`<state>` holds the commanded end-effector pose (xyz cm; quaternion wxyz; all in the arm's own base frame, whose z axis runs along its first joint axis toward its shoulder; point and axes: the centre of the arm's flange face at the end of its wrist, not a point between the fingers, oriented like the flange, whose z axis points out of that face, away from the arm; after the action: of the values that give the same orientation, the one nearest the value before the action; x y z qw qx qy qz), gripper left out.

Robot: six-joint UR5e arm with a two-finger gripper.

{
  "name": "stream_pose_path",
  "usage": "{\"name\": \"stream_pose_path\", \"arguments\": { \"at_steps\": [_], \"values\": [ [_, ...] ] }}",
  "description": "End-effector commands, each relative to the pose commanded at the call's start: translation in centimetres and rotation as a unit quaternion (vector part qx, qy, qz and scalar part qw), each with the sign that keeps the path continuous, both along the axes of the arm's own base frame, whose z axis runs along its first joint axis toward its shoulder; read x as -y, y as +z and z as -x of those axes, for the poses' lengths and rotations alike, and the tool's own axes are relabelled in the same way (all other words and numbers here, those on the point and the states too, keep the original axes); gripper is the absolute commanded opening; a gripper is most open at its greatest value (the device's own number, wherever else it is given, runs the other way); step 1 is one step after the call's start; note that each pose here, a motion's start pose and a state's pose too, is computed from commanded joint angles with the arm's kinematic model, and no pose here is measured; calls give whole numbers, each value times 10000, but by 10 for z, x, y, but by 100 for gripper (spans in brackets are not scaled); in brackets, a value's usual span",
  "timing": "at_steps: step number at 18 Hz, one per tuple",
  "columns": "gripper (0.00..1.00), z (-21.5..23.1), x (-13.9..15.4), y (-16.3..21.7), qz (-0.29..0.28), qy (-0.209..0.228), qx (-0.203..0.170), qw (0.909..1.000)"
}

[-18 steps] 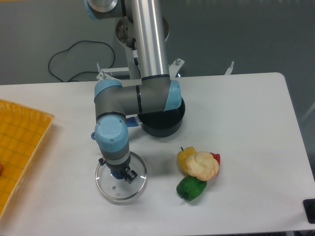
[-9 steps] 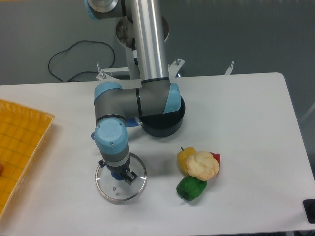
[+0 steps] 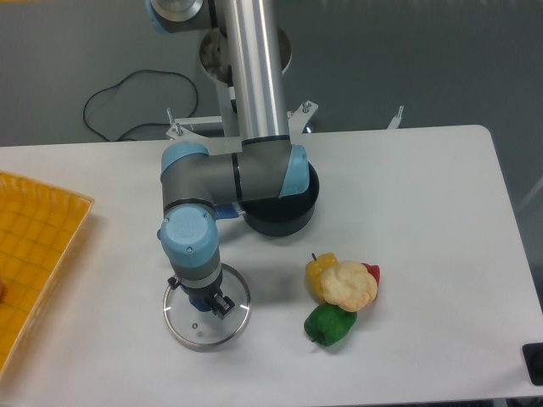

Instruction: Place the lid on the table

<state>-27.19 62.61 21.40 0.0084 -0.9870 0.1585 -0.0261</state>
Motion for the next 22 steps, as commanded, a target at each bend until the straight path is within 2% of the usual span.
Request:
{"name": "stream_pose_path", "arguments": {
  "at_steps": [17,20,22],
  "values": [
    [45,-2,-1,-4,58,-33,-43,10000],
    [52,-3,-2,-4,58,-40,-43,10000],
    [61,-2,-1,-4,58,-33,-43,10000]
  ]
}}
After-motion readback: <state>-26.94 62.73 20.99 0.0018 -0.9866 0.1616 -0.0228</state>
